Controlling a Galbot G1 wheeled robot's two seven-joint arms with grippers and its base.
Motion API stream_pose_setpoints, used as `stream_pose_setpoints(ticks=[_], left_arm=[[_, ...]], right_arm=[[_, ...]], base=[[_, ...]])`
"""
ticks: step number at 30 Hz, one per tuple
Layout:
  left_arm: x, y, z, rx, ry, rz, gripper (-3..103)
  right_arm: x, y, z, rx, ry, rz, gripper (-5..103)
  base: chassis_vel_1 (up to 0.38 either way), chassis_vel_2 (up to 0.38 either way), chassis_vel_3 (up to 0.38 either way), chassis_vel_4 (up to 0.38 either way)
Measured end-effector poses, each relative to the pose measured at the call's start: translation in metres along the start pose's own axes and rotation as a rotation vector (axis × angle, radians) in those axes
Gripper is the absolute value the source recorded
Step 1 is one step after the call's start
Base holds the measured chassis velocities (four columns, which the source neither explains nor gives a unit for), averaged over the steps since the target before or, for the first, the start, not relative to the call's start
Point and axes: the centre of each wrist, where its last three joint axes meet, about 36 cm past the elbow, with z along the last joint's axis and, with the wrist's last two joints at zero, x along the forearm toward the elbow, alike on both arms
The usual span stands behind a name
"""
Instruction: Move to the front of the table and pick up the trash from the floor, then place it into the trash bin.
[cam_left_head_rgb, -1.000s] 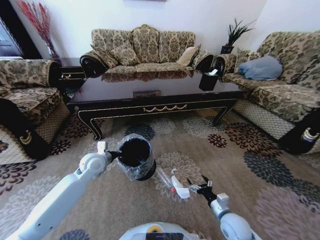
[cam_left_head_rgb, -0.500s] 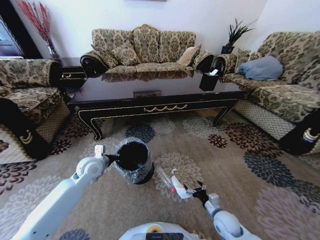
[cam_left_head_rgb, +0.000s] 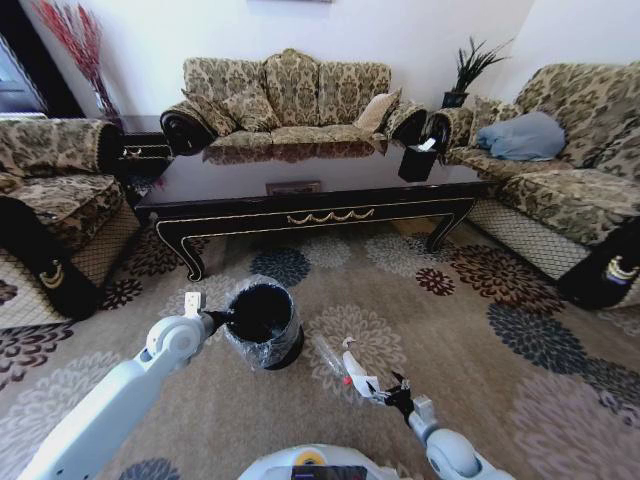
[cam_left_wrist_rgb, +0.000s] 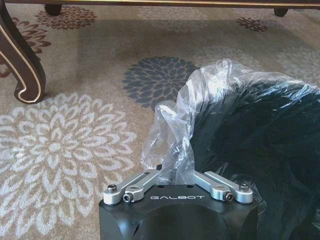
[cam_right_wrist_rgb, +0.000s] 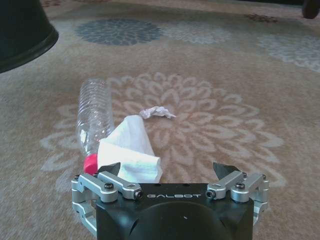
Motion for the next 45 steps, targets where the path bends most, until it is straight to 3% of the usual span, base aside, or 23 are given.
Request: stream_pose_setpoints(ticks=[14, 17, 21, 26, 29, 31, 33, 35, 38, 45], left_arm=[[0.002, 0.003, -0.003, -0.029, -0.008, -0.013, 3], [0.003, 0.003, -0.004, -0.043, -0.015, -0.016, 3], [0.001, 0.003, -0.003, -0.061, -0.019, -0.027, 3], [0.0, 0.002, -0.002, -0.059, -0.017, -0.025, 3], [0.0, 0.002, -0.001, -0.057, -0.015, -0.024, 3], [0.0, 0.002, 0.0, -0.056, -0.014, -0.024, 3], [-0.001, 0.002, 0.001, -0.05, -0.01, -0.021, 3], [-0.001, 0.001, 0.003, -0.048, -0.008, -0.02, 3], [-0.001, -0.001, 0.006, -0.046, -0.004, -0.014, 3], [0.001, -0.006, 0.01, -0.047, -0.004, -0.005, 3]], right_arm=[[-0.014, 0.012, 0.012, 0.067, -0.002, -0.033, 103], [-0.016, 0.011, 0.014, 0.075, 0.0, -0.034, 96], [-0.018, 0.013, 0.016, 0.085, -0.018, -0.041, 75], [-0.017, 0.014, 0.018, 0.086, -0.019, -0.044, 64], [-0.014, 0.015, 0.022, 0.091, -0.016, -0.044, 47], [-0.013, 0.015, 0.022, 0.091, -0.016, -0.043, 47], [-0.012, 0.016, 0.022, 0.09, -0.02, -0.04, 31], [-0.012, 0.016, 0.022, 0.09, -0.02, -0.04, 31], [-0.01, 0.016, 0.02, 0.088, -0.025, -0.037, 15], [-0.005, 0.014, 0.017, 0.075, -0.025, -0.028, 1]], base=[[0.0, 0.0, 0.0, 0.0], [0.0, 0.0, 0.0, 0.0], [0.0, 0.0, 0.0, 0.0], [0.0, 0.0, 0.0, 0.0], [0.0, 0.0, 0.0, 0.0], [0.0, 0.0, 0.0, 0.0], [0.0, 0.0, 0.0, 0.0], [0.0, 0.0, 0.0, 0.0], [0.0, 0.0, 0.0, 0.0], [0.0, 0.0, 0.0, 0.0]])
